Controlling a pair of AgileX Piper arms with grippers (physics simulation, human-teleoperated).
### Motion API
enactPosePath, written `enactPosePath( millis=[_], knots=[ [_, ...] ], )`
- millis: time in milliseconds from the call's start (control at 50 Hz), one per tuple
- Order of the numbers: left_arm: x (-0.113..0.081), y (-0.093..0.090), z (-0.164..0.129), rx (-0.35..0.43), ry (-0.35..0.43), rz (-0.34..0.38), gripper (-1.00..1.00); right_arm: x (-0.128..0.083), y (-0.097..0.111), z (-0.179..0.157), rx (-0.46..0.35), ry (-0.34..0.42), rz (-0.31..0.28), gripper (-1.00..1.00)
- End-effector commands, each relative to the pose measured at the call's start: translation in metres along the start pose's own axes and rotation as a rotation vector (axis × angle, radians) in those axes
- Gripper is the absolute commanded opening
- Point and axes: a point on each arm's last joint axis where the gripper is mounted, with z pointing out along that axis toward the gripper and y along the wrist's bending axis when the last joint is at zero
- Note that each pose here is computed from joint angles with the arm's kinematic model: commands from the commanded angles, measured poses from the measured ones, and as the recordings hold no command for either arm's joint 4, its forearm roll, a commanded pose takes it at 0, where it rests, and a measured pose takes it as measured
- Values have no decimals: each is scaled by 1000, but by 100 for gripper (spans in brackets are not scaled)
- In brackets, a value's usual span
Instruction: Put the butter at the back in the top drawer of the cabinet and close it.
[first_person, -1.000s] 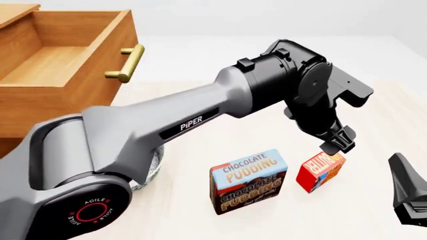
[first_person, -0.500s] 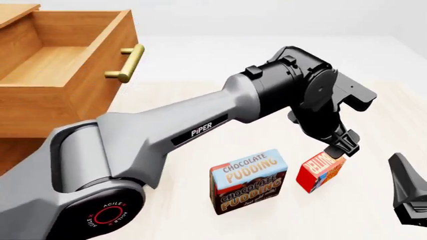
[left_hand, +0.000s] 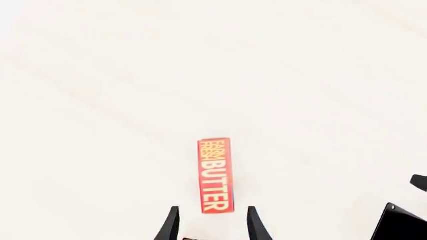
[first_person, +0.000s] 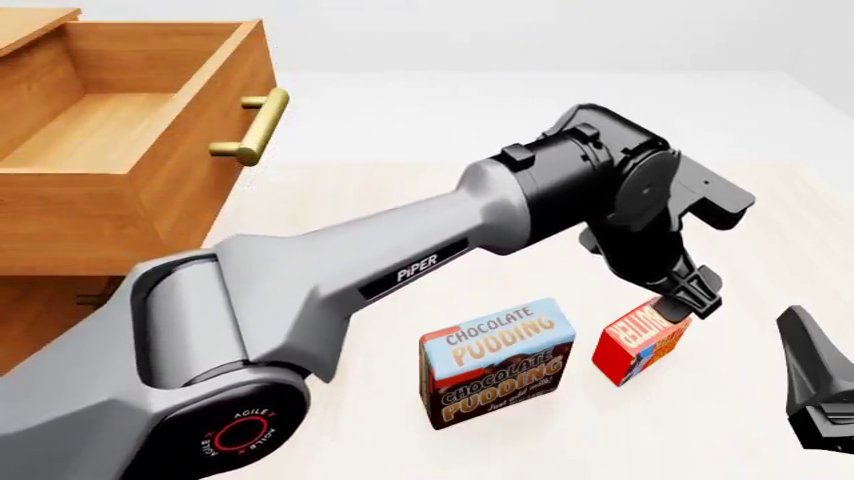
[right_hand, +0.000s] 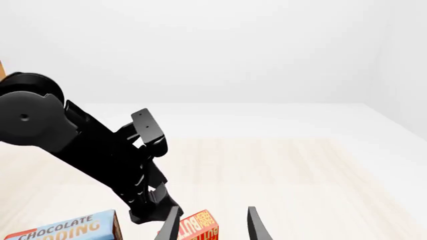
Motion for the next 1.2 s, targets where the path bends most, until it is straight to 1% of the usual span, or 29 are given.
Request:
enactPosePath(
  millis=[20,560,900,1140,1200],
  knots=[
    [-1,-3,5,3,4,0,100,0,0,0,0,0,0,100],
    [1,-5,20,6,19,-16,100,0,0,0,0,0,0,100],
    [3,2,27,-1,19,-28,100,0,0,0,0,0,0,100],
    [5,0,32,0,25,-31,100,0,0,0,0,0,0,100],
    [4,-5,34,5,27,-31,100,0,0,0,0,0,0,100]
  ],
)
